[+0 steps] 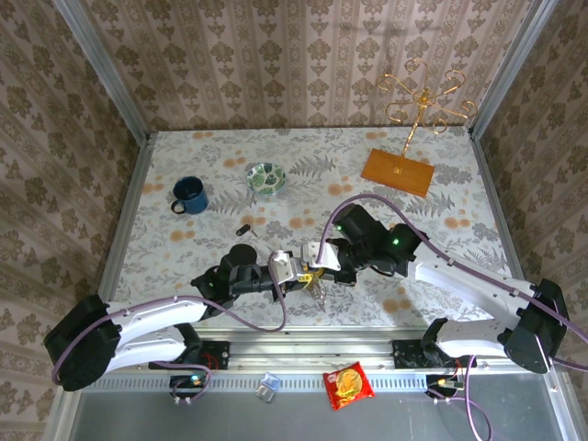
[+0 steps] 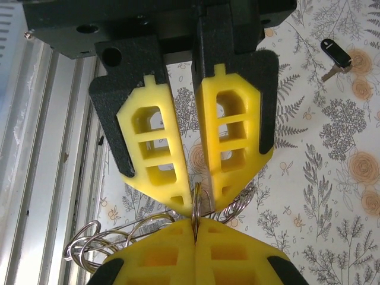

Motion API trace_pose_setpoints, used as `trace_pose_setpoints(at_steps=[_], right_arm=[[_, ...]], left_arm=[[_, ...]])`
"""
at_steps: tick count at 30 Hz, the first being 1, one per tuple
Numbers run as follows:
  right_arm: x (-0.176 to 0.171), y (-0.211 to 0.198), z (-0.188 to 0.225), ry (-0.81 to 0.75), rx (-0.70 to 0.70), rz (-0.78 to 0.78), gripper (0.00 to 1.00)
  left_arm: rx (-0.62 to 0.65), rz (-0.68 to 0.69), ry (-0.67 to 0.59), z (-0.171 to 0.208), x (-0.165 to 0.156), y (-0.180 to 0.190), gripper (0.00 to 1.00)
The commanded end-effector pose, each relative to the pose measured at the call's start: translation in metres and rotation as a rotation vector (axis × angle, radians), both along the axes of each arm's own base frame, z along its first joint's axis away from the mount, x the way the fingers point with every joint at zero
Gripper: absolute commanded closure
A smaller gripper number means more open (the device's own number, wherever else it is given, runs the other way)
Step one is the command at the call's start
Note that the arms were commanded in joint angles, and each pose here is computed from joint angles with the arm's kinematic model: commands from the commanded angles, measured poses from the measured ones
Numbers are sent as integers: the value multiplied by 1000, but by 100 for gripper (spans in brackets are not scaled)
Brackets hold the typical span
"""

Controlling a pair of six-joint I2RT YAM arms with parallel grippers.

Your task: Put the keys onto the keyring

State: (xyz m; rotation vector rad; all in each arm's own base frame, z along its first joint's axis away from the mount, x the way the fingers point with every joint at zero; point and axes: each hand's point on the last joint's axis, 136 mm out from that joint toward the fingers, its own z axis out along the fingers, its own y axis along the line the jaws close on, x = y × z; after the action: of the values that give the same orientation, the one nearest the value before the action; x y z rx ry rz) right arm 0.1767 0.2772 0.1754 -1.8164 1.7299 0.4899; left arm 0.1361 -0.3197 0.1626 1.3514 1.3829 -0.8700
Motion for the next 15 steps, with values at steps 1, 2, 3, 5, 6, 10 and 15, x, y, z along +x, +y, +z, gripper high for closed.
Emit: trace_pose_setpoints(at_steps=[1,2,3,5,6,10,15], right_arm=[[-7,5,6,1,-8,42,100],[-8,6,6,10,1,42,100],[-8,7,8,11,19,34,100],[-5,8,13,21,80,3,95],[-3,7,16,32,116,-16,88],[5,3,22,98,258,-92,71],[4,4,20,139,347,-131,71]], left_arm=[[-44,-19,-45,21,1,-6,86],[-46,-19,-46,22,1,-6,90],[-49,-19,-48,22,1,-6,94],[-58,-18,-49,23,0,-5,100],[-65,-17,-49,24,0,-4,100],[-101,-13,-41,25,-2,-3,100],[-155,-12,-19,23,-4,-3,100]])
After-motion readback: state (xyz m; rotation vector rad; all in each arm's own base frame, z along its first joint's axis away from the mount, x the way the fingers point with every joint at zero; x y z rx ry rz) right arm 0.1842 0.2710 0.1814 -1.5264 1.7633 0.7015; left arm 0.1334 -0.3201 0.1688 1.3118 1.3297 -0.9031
